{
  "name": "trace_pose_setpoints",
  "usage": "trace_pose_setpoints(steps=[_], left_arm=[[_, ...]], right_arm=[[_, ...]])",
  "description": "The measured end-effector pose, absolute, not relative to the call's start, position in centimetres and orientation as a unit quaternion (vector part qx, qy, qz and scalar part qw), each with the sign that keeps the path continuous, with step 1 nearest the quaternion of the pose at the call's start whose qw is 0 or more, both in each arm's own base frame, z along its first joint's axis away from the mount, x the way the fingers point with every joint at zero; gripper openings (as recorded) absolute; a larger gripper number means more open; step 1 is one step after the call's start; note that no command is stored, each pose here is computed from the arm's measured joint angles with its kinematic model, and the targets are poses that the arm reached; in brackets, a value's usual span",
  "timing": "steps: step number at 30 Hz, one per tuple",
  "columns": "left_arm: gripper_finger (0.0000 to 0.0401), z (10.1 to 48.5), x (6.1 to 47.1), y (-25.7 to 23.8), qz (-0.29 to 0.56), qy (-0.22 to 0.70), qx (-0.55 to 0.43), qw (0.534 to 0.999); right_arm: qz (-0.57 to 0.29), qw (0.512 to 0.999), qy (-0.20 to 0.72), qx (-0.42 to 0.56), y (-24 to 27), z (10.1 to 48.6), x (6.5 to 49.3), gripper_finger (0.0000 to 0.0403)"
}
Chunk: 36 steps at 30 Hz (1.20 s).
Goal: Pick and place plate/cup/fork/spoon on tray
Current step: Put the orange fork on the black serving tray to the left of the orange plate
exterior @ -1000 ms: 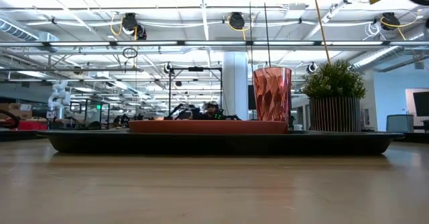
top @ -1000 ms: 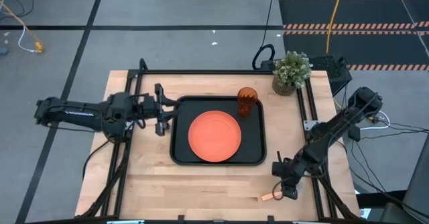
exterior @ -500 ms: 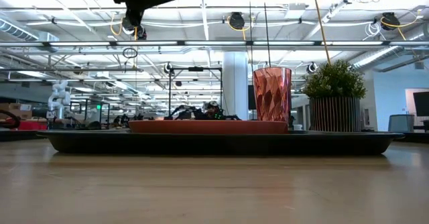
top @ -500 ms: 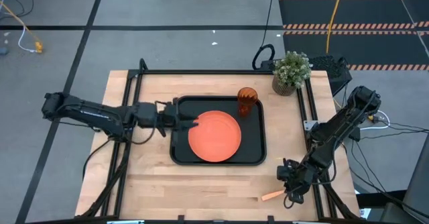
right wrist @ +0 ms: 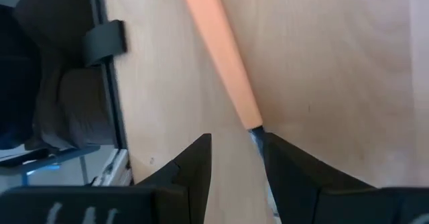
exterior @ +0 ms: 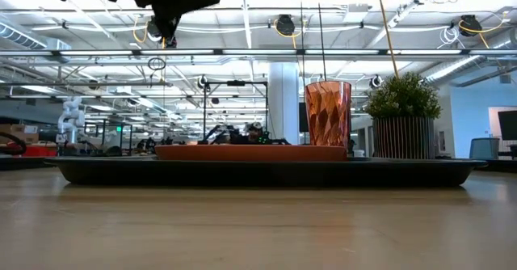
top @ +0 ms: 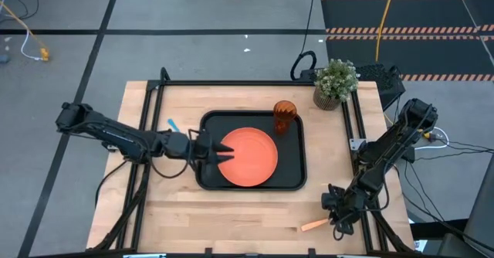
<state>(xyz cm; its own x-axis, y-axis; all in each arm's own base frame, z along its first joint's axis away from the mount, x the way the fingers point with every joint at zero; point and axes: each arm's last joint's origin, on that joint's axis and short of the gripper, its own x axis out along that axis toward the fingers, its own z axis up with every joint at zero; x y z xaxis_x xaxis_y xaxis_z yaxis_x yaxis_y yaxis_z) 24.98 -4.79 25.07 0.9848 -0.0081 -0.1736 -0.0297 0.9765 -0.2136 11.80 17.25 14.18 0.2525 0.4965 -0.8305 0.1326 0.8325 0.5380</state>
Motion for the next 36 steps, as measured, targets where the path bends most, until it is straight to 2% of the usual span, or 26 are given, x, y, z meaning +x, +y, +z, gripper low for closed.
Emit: trace_pose_setpoints(steps=[3, 6, 22, 25, 36], left_arm=[[0.0120, 24.7, 24.9, -4.4, 0.067, 0.096, -0.123, 0.986], [0.0120, 24.4, 24.8, -4.3, 0.093, 0.105, -0.126, 0.982], [0.0120, 24.5, 24.8, -4.2, 0.094, 0.105, -0.104, 0.985], [0.0120, 24.5, 24.8, -4.2, 0.094, 0.104, -0.100, 0.985], [0.0120, 24.7, 24.9, -4.2, 0.092, 0.094, -0.104, 0.986]], right_arm=[[0.126, 0.748, 0.599, 0.257, 17.2, 14.1, 11.8, 0.0128], [0.125, 0.750, 0.597, 0.256, 17.2, 14.1, 11.8, 0.0128], [0.101, 0.759, 0.613, 0.196, 17.6, 11.9, 12.1, 0.0125], [0.089, 0.760, 0.617, 0.183, 17.5, 11.5, 12.0, 0.0109], [0.049, 0.757, 0.636, 0.142, 17.2, 10.2, 11.6, 0.0012]])
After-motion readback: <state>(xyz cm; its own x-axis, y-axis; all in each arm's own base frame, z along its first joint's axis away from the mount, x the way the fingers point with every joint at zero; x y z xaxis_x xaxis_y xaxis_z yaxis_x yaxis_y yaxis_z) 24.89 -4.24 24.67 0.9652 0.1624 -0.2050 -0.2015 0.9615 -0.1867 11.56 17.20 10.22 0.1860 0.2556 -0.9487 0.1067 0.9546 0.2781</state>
